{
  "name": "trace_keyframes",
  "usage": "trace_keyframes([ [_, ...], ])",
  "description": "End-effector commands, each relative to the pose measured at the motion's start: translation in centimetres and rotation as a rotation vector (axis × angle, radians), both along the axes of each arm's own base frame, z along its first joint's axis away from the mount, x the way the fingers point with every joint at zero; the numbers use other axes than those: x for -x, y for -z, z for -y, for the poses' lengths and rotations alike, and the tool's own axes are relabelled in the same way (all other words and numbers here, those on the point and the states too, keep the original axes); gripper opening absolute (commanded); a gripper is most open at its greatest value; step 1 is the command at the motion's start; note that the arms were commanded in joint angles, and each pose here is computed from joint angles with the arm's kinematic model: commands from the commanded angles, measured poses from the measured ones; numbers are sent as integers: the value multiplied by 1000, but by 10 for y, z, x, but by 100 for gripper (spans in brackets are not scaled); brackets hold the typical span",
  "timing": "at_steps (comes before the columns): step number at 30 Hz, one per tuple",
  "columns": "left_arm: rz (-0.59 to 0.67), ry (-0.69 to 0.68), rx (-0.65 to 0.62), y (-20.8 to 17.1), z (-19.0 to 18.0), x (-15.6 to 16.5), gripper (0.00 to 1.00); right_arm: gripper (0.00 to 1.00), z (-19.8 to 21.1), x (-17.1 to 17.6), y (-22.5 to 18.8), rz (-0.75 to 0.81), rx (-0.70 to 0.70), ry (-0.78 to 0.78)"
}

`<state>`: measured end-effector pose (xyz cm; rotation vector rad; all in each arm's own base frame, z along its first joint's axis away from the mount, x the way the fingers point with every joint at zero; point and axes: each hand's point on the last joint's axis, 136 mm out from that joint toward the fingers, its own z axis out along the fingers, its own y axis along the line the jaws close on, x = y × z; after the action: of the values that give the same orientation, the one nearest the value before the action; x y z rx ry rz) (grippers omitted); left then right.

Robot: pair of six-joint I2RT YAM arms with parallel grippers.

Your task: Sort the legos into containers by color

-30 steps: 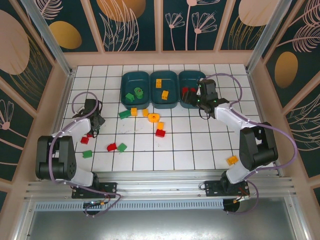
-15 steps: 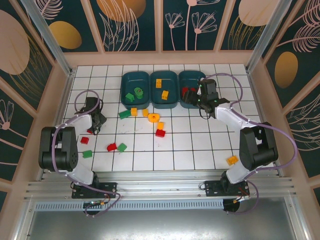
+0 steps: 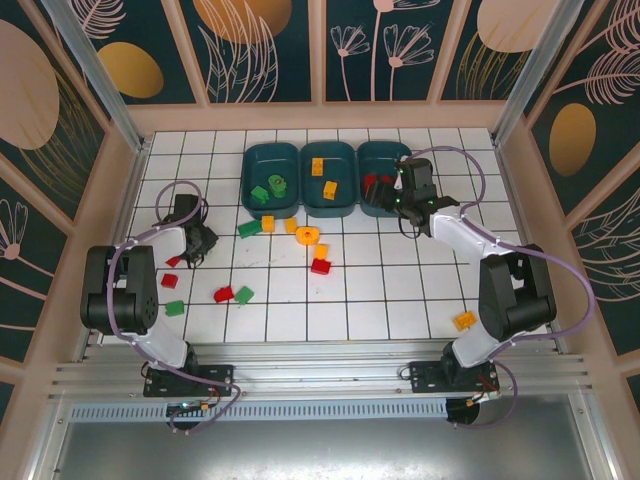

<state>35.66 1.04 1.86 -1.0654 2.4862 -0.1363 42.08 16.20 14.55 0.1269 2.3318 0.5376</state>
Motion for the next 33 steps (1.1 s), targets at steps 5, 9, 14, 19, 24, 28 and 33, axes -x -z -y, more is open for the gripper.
trace_keyframes([
  [5, 300, 125, 105, -114, 47, -69, 18, 62, -5, -1, -5, 18, -28, -26],
  [9, 364, 291, 150, -145, 108, -114, 16, 62, -9, 2, -2, -3, -54, -33],
  [14, 315, 392, 193, -123, 146, -152, 15, 62, -5, 11, -5, -9, -42, -23],
  [19, 302, 450, 205, -111, 162, -174, 22, 63, -14, 27, -13, -6, -9, -53],
  [24, 334, 516, 231, -122, 175, -182, 50, 68, -29, 42, -17, 0, 39, -79],
  [28, 435, 589, 211, -173, 183, -176, 73, 71, -42, 52, -18, -1, 60, -98],
  [33, 447, 589, 104, -189, 165, -133, 77, 71, -47, 62, -12, -21, 89, -90],
])
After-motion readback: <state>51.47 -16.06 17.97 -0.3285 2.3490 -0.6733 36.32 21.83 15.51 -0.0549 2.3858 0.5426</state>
